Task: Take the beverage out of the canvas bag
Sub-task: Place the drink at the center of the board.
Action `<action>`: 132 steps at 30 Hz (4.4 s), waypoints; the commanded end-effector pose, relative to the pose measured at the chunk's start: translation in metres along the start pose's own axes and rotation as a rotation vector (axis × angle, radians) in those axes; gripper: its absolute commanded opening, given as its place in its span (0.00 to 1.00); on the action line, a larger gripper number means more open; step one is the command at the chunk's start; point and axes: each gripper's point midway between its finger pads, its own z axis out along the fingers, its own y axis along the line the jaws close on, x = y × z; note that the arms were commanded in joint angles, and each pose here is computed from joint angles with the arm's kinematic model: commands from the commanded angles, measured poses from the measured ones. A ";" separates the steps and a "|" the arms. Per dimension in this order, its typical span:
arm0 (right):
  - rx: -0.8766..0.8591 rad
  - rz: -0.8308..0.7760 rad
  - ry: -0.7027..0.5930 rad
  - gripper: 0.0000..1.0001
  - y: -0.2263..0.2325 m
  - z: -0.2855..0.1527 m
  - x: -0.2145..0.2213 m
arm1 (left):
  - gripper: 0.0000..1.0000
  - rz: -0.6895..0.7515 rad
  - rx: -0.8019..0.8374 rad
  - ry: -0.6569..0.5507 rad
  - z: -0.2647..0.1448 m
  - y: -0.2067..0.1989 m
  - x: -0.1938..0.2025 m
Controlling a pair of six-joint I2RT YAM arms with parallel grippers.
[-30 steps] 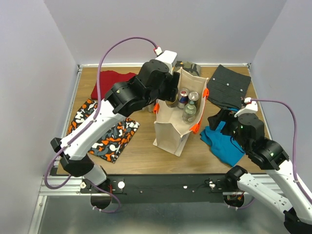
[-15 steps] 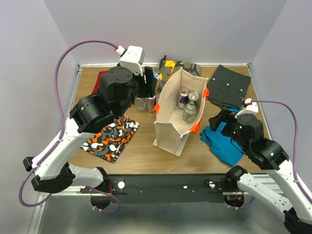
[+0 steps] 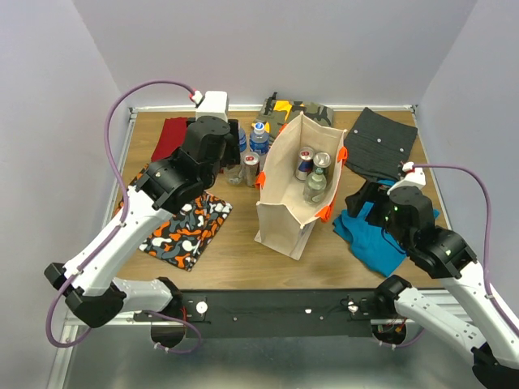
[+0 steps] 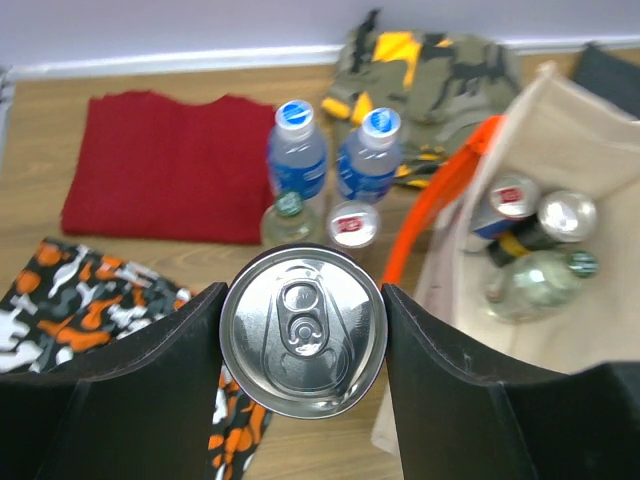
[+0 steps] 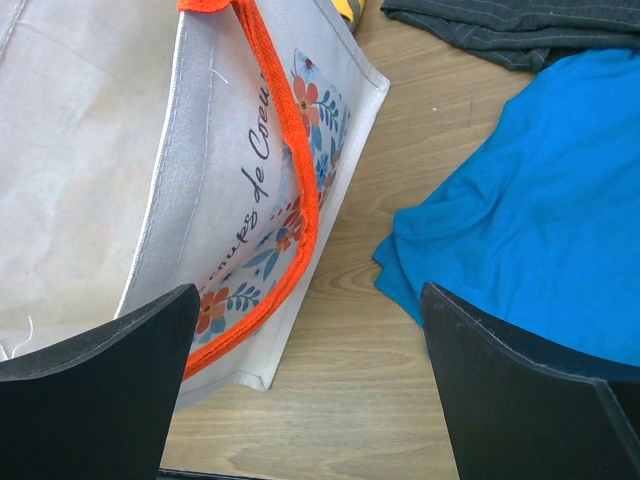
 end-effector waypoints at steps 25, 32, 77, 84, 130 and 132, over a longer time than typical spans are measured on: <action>0.036 -0.006 0.006 1.00 -0.005 0.006 0.003 | 0.00 -0.099 -0.048 0.122 0.094 0.013 0.103; 0.048 -0.003 0.005 1.00 -0.006 0.005 0.001 | 0.00 -0.104 -0.027 0.107 0.109 0.007 0.113; 0.064 0.001 0.025 1.00 -0.011 0.012 0.014 | 0.00 -0.084 -0.131 0.231 0.155 0.027 0.170; 0.056 0.009 0.008 1.00 -0.012 0.011 0.013 | 0.09 -0.090 -0.145 0.245 0.155 0.030 0.175; 0.037 0.011 0.006 1.00 -0.011 0.011 0.015 | 0.82 -0.096 -0.148 0.259 0.142 0.032 0.166; 0.034 0.011 0.006 1.00 -0.011 0.010 0.016 | 0.82 -0.092 -0.170 0.265 0.139 0.036 0.163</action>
